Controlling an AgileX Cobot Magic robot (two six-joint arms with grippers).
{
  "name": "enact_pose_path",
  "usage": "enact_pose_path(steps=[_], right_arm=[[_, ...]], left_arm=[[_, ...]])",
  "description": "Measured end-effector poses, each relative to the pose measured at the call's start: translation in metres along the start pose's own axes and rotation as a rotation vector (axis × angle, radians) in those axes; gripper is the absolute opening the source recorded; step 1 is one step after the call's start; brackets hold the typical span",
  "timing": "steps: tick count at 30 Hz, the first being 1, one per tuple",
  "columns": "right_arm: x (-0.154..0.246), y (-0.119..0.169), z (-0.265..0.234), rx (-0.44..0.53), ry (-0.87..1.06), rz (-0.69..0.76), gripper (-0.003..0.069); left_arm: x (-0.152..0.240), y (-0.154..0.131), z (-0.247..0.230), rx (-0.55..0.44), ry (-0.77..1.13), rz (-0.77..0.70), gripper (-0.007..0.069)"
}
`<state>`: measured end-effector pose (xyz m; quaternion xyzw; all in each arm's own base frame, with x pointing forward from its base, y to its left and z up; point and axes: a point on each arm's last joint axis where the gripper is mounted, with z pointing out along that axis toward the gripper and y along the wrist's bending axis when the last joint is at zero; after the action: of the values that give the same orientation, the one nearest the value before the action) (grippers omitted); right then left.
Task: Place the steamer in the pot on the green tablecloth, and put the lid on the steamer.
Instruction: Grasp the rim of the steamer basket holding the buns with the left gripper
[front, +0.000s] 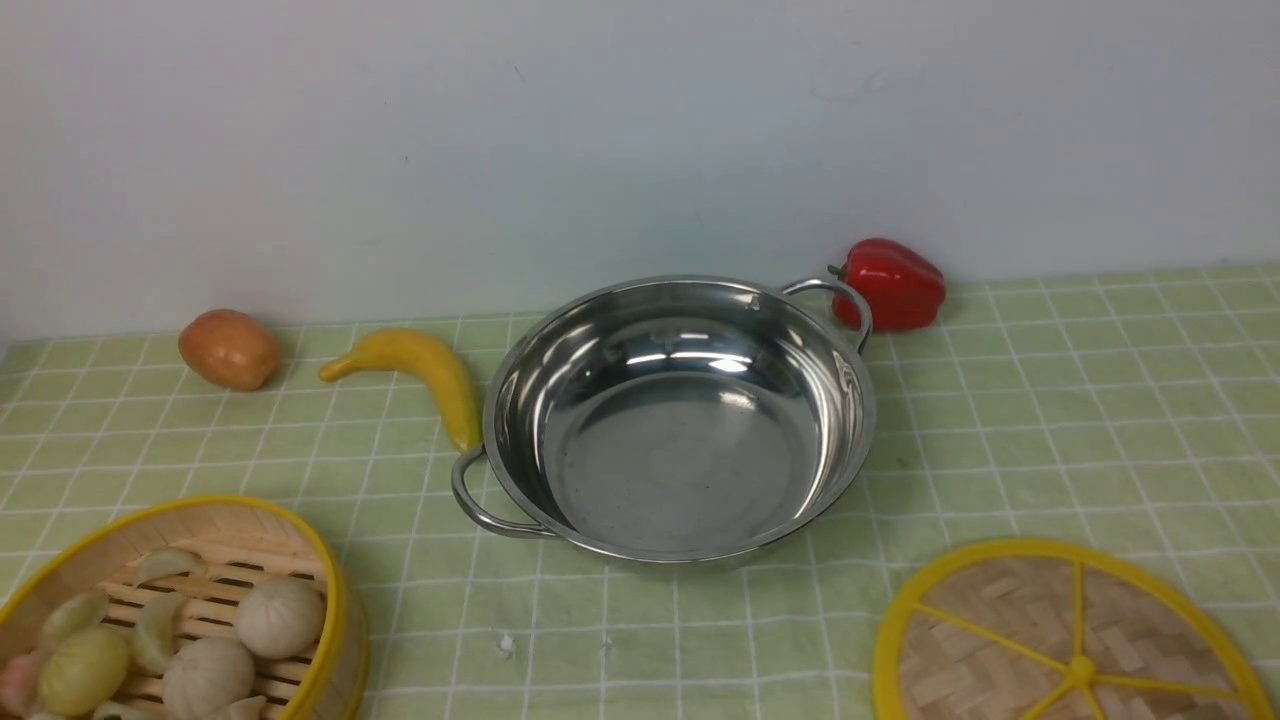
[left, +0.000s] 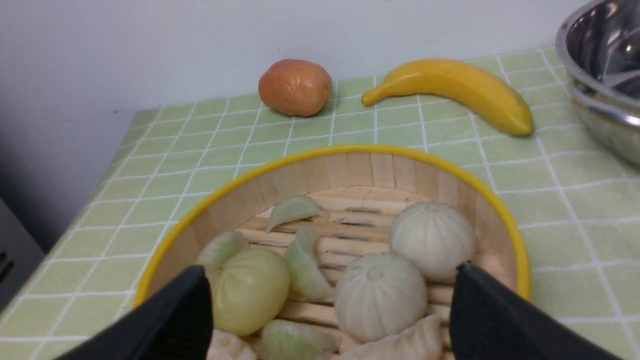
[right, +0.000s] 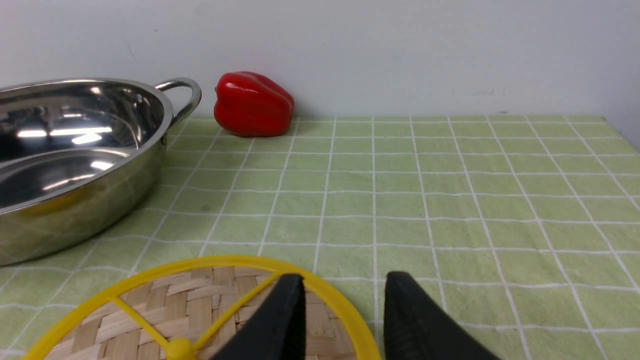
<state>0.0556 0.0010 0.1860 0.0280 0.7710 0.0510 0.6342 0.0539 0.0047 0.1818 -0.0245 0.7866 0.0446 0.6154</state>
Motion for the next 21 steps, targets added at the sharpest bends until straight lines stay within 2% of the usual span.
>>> enact_pose_path(steps=[1, 2, 3, 4, 8, 13, 21], right_arm=[[0.0, 0.0, 0.0, 0.0, 0.0, 0.0, 0.0243], [0.0, 0.0, 0.0, 0.0, 0.0, 0.0, 0.0243], [0.0, 0.0, 0.0, 0.0, 0.0, 0.0, 0.0243], [0.0, 0.0, 0.0, 0.0, 0.0, 0.0, 0.0243], [0.0, 0.0, 0.0, 0.0, 0.0, 0.0, 0.0243], [0.0, 0.0, 0.0, 0.0, 0.0, 0.0, 0.0243], [0.0, 0.0, 0.0, 0.0, 0.0, 0.0, 0.0243]], left_arm=[[-0.004, -0.002, 0.0, 0.094, -0.043, -0.106, 0.0589], [-0.008, -0.003, 0.0, 0.04, -0.084, -0.225, 0.0589], [-0.011, -0.003, -0.001, 0.096, -0.116, -0.286, 0.0589], [-0.014, -0.003, -0.001, 0.061, -0.143, -0.362, 0.0589], [-0.023, 0.0, -0.003, 0.076, -0.252, -0.573, 0.0589], [-0.028, 0.003, -0.004, 0.068, -0.309, -0.637, 0.0589], [-0.025, 0.001, -0.003, 0.084, -0.27, -0.646, 0.0588]])
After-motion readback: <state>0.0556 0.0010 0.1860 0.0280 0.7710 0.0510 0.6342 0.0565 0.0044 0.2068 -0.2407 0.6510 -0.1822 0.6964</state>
